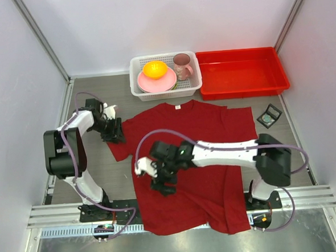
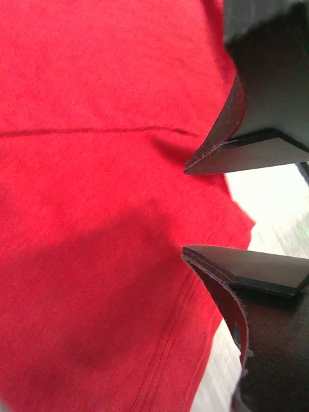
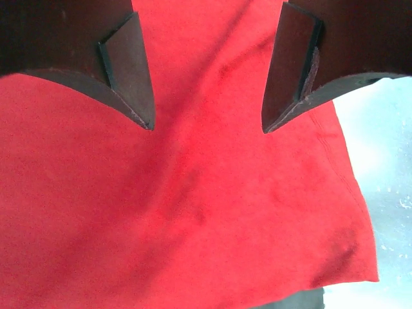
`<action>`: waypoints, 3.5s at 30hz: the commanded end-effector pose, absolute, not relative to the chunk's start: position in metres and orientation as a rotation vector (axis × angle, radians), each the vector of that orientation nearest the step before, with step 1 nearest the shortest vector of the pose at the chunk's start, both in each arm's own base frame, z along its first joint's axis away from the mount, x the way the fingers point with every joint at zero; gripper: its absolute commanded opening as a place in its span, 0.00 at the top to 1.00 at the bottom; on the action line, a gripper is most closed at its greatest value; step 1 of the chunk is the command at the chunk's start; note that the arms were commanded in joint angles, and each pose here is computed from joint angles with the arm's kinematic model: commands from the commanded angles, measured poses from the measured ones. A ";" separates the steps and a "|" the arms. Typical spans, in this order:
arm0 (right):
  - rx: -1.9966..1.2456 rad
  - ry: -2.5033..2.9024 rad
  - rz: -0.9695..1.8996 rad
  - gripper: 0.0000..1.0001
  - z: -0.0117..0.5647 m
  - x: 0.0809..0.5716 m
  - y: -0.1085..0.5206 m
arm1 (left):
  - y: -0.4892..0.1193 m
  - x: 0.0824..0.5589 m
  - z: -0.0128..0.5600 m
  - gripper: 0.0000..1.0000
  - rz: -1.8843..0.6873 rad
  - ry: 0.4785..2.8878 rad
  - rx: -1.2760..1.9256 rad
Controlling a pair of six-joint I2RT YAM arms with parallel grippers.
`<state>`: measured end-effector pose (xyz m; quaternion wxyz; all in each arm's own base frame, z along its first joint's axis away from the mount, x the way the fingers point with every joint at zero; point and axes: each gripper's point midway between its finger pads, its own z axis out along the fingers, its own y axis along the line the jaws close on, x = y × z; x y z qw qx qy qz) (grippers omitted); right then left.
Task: Pin the brooch onto the clothing
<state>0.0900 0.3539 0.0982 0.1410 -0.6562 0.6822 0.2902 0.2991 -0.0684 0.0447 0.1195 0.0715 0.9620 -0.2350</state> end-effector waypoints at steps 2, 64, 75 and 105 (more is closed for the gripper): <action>-1.885 1.872 0.867 0.28 0.103 0.056 0.411 | -0.045 0.337 0.033 0.50 -0.576 2.855 0.136; -1.999 1.706 1.328 0.31 0.156 -0.087 0.512 | -0.009 0.381 0.027 0.52 -0.504 2.829 0.011; -1.838 1.917 0.981 0.00 0.189 0.108 0.396 | -0.012 0.388 0.055 0.45 -0.516 2.741 0.158; -0.755 2.705 0.123 0.13 0.050 0.349 0.014 | -0.012 0.355 0.029 0.54 -0.453 2.783 0.150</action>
